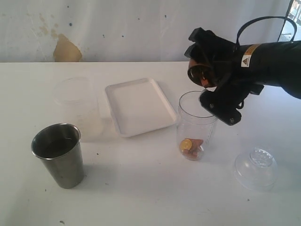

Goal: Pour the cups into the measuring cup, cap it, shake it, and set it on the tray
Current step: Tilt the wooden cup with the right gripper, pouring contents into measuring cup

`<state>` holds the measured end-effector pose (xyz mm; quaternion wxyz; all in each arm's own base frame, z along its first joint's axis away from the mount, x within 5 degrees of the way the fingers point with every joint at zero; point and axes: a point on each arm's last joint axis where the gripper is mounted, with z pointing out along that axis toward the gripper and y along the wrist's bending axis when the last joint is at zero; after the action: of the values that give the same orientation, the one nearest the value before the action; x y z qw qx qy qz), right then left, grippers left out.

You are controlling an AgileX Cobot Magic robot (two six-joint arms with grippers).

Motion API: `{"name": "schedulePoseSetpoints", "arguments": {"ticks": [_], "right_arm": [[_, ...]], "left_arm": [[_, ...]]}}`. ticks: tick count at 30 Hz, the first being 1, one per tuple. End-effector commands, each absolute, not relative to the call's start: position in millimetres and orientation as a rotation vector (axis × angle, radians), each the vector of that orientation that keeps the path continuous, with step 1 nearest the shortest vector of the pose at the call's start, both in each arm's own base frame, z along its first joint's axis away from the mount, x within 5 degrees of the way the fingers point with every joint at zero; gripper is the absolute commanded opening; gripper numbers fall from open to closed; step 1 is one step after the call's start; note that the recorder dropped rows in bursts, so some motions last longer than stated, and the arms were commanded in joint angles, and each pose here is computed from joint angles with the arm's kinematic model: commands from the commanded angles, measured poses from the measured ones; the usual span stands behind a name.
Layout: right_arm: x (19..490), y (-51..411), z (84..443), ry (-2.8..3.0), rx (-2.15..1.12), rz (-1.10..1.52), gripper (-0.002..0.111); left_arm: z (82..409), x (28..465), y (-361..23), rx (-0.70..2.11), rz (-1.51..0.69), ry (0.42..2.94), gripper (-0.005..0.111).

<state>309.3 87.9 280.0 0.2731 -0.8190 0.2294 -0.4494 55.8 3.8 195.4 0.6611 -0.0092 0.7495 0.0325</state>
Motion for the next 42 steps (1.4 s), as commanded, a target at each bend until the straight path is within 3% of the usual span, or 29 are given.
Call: {"name": "schedulePoseSetpoints", "arguments": {"ticks": [1,42], "right_arm": [[307.4,91.9,285.5,0.503,-2.207,-1.274,0.0],[302.7,97.2,281.7,0.236,-2.377,-1.35,0.0]], "left_arm": [[194.9,55.8,3.7,-0.017,0.074,1.686,0.0],[194.9,55.8,3.7,-0.017,0.074,1.686,0.0]]}}
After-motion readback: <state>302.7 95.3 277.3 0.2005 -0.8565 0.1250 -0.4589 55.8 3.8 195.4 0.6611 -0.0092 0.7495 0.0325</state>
